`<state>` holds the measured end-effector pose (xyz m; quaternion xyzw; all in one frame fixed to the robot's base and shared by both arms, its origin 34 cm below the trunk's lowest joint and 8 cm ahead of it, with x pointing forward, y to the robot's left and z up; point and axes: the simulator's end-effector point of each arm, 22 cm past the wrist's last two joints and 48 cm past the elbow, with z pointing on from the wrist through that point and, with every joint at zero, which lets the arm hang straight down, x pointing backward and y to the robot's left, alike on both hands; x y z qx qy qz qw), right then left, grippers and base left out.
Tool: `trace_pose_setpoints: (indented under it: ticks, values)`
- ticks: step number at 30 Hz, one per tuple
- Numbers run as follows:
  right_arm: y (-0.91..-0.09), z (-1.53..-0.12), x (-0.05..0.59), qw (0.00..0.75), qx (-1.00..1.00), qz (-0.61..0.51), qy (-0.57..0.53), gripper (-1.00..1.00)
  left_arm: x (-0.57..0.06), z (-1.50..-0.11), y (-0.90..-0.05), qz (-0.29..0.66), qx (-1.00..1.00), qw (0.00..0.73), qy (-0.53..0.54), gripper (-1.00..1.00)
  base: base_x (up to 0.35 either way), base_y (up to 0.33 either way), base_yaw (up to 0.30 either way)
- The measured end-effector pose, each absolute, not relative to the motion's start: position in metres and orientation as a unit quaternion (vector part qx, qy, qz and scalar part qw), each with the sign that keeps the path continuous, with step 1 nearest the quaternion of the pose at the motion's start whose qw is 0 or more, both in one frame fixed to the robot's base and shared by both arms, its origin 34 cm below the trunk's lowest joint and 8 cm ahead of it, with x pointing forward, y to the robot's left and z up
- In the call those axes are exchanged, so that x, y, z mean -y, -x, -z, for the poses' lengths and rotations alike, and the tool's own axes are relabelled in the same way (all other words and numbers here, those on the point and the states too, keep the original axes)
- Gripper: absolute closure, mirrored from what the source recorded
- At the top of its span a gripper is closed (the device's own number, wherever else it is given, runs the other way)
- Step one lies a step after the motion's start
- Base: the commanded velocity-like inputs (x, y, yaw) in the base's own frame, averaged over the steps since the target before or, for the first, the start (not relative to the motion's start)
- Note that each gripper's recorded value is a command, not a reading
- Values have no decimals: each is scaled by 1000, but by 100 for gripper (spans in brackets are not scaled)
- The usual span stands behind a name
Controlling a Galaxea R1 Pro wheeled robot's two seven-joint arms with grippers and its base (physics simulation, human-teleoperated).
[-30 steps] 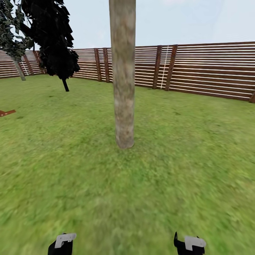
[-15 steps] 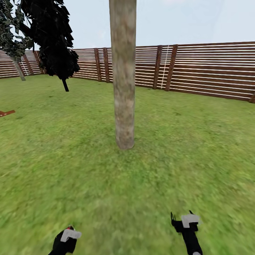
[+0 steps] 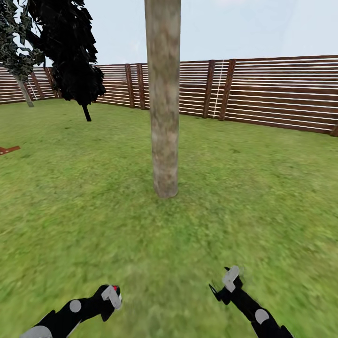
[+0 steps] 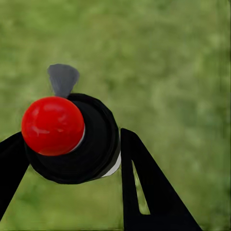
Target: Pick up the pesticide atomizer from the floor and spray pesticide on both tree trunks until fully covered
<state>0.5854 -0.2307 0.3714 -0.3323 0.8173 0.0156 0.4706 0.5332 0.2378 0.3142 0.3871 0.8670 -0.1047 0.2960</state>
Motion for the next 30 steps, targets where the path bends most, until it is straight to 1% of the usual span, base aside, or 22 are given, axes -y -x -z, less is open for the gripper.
trace_pose_setpoints:
  ticks: [4,6,7,10,16,20,23,27,30]
  values:
    - [-582,-380,174,434,-783,-117,430,-100,-219,-323,-528,157,-844,268,-436,100,0,0,0]
    - [-585,-388,158,428,-770,-146,450,-100,-214,-325,-525,167,-832,253,-464,100,0,0,0]
    - [-586,-391,150,427,-766,-155,455,100,-212,-326,-524,169,-828,248,-474,100,0,0,0]
    - [-588,-397,130,427,-756,-173,465,100,-206,-327,-521,176,-817,233,-497,100,0,0,0]
    - [-563,-398,106,398,-737,-229,496,100,-190,-340,-521,206,-807,207,-514,100,0,0,0]
    - [-552,-402,71,390,-714,-252,524,100,-167,-341,-501,229,-777,173,-561,100,0,0,0]
    - [-540,-406,40,384,-689,-267,554,100,-150,-341,-497,237,-767,170,-572,100,0,0,0]
    - [-538,-408,32,384,-685,-271,556,100,-128,-343,-493,248,-757,172,-580,100,0,0,0]
    - [-538,-408,31,385,-685,-272,556,100,-125,-341,-489,245,-750,165,-592,100,0,0,0]
